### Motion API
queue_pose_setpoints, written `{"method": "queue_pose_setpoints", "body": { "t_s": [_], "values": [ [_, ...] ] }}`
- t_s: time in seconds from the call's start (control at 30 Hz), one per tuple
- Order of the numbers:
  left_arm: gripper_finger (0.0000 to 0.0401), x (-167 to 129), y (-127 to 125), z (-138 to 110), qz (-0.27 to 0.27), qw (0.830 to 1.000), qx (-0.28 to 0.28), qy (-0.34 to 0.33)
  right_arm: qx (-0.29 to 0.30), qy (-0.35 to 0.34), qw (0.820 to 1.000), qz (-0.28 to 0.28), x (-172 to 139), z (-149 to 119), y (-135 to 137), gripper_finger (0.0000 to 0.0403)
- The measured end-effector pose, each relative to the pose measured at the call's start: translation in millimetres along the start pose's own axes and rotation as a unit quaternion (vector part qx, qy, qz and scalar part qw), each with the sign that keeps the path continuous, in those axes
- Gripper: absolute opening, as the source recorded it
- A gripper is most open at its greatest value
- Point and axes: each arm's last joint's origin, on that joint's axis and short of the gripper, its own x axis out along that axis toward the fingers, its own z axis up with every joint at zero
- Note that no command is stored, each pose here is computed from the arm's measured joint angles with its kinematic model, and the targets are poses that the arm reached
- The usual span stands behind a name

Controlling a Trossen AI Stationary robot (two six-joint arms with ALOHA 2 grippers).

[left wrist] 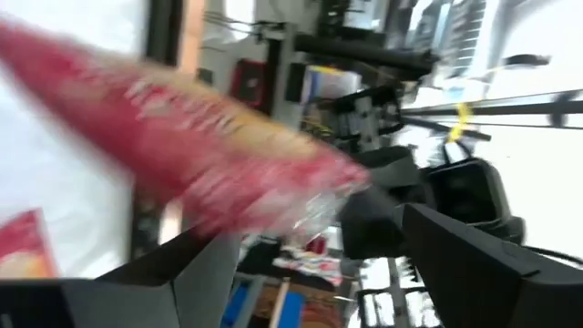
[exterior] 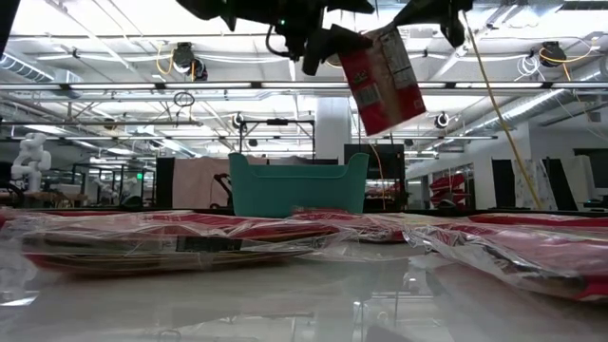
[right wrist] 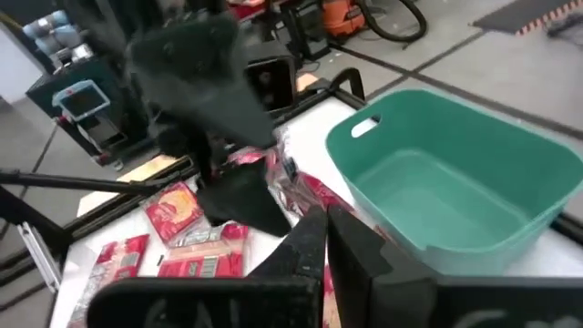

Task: Sort popcorn bags into baskets
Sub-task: Put the popcorn bag into the green bin

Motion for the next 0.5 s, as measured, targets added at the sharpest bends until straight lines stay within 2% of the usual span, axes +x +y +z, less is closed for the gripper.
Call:
{"method": "queue_pose_setpoints", "body": {
  "t_s": [0.07,0.23,0.5],
  "values": [
    [0.0311,-0.1,-2.8,2.3,-0.013,1.000,-0.003,-0.001,-0.011,-0.003,1.000,0.002,-0.8,0.6,0.4,0.0000],
    [0.0300,-0.2,-2.7,4.8,-0.006,1.000,-0.005,0.027,-0.048,-0.026,0.998,0.013,-2.1,5.0,2.3,0.0000],
    [0.0246,-0.6,-5.5,8.4,-0.014,0.999,0.004,0.049,-0.181,-0.064,0.980,0.041,-4.2,9.0,13.7,0.0000]
  ]
}}
